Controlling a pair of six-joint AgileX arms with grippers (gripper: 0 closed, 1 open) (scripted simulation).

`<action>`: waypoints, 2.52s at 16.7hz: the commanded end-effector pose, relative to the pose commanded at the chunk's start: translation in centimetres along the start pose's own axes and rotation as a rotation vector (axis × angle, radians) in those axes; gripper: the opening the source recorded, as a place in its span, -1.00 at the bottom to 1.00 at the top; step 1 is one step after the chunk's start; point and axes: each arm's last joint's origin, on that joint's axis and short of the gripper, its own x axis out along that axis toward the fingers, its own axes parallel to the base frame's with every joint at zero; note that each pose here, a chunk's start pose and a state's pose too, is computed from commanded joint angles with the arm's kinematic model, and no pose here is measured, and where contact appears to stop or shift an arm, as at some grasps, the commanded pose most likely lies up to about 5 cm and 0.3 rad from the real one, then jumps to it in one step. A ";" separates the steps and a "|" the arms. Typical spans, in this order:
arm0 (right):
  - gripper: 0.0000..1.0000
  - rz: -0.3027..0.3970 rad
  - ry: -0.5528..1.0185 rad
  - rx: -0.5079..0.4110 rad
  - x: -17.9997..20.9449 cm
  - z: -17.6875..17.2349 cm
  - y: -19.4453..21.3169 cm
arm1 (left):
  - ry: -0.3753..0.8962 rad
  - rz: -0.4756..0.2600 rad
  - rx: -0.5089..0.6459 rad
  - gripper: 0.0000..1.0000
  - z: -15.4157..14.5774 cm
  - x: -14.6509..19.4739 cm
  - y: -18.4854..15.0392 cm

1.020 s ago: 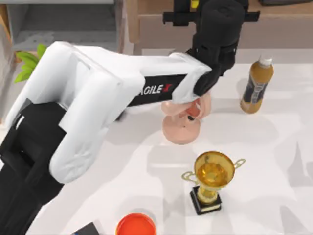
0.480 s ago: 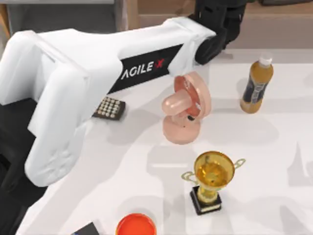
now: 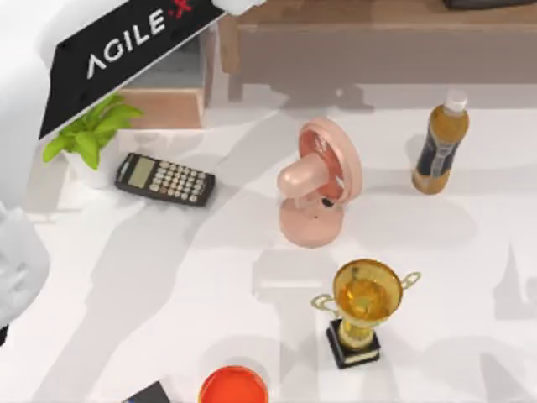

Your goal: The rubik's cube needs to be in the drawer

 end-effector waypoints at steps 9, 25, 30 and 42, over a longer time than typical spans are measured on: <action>1.00 0.000 0.000 0.000 0.0 0.0 0.0 | 0.688 0.056 -0.010 -1.00 -2.5 -3.0 18.2; 1.00 0.000 0.000 0.000 0.0 0.0 0.0 | 1.127 0.127 -0.372 -1.00 -23.0 0.4 47.1; 1.00 0.000 0.000 0.000 0.0 0.0 0.0 | 1.127 0.127 -0.372 -1.00 -23.0 0.4 47.1; 1.00 0.000 0.000 0.000 0.0 0.0 0.0 | 1.127 0.127 -0.372 0.81 -23.0 0.4 47.1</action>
